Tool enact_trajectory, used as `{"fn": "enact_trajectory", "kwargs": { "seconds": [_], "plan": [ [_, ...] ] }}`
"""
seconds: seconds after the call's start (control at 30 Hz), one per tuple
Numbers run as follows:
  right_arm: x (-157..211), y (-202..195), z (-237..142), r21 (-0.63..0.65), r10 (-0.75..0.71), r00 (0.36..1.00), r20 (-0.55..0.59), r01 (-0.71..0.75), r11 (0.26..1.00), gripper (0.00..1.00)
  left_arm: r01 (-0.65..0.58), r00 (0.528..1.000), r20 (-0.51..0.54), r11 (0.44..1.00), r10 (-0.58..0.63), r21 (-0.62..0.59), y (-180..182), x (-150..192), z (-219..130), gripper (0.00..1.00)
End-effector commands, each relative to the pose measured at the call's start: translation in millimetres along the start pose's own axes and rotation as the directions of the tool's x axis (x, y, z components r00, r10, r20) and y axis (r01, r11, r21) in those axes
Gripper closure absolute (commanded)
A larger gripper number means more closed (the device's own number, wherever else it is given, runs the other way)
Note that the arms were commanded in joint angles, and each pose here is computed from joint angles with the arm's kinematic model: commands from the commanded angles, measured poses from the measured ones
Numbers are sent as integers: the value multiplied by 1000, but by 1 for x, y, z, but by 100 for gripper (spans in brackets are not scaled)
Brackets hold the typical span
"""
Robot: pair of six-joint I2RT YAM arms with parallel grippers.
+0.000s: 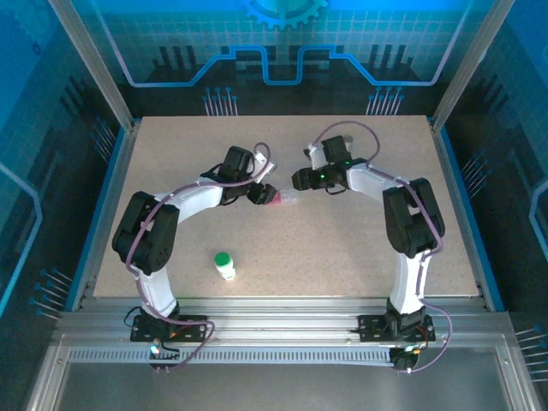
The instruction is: Sort the pills into containers
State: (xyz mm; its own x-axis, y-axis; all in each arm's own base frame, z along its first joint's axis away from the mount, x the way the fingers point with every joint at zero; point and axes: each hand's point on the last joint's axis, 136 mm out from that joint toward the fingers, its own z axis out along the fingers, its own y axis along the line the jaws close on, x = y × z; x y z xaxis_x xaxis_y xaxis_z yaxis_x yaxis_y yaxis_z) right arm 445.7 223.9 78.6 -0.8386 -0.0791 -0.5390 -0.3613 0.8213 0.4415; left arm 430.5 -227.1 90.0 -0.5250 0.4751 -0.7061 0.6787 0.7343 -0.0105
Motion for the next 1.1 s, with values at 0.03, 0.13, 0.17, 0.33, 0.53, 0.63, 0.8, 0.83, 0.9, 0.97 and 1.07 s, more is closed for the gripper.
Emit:
{"fn": "enact_trajectory", "kwargs": {
  "seconds": [0.03, 0.13, 0.17, 0.33, 0.53, 0.63, 0.8, 0.83, 0.9, 0.97, 1.07],
  "plan": [
    [-5, 5, 2, -91, 203, 976, 80, -196, 976, 43, -300, 953, 1, 941, 304, 154, -25, 4, 10, 34],
    [2, 4, 15, -137, 243, 968, 67, -232, 963, 44, -372, 926, -6, 913, 378, 167, -25, 10, 18, 32],
    [4, 5, 19, -153, 256, 964, 67, -244, 958, 44, -383, 921, -11, 910, 390, 161, -23, 11, 20, 31],
    [11, 3, 35, -191, 292, 953, 84, -272, 943, 50, -419, 898, -65, 892, 434, 172, -17, 18, 29, 30],
    [19, 5, 49, -195, 283, 957, 64, -267, 944, 52, -427, 889, -91, 883, 450, 194, -18, 20, 34, 26],
    [26, 4, 53, -161, 263, 963, 51, -252, 954, 54, -439, 877, -112, 874, 467, 208, -20, 27, 37, 26],
    [46, 2, 56, -80, 228, 974, -5, -228, 970, 54, -455, 863, -139, 867, 486, 205, -18, 33, 44, 26],
    [50, 1, 56, -63, 220, 975, -13, -220, 973, 54, -458, 860, -142, 865, 490, 206, -18, 33, 46, 26],
    [55, -1, 58, -31, 205, 978, -30, -206, 978, 55, -475, 850, -148, 856, 506, 204, -18, 34, 49, 26],
    [60, -3, 60, -6, 191, 980, -50, -192, 981, 55, -490, 841, -154, 851, 519, 188, -17, 33, 53, 27],
    [68, -6, 62, 19, 182, 980, -76, -181, 983, 59, -496, 839, -153, 849, 523, 181, -16, 30, 57, 27]
  ]
}}
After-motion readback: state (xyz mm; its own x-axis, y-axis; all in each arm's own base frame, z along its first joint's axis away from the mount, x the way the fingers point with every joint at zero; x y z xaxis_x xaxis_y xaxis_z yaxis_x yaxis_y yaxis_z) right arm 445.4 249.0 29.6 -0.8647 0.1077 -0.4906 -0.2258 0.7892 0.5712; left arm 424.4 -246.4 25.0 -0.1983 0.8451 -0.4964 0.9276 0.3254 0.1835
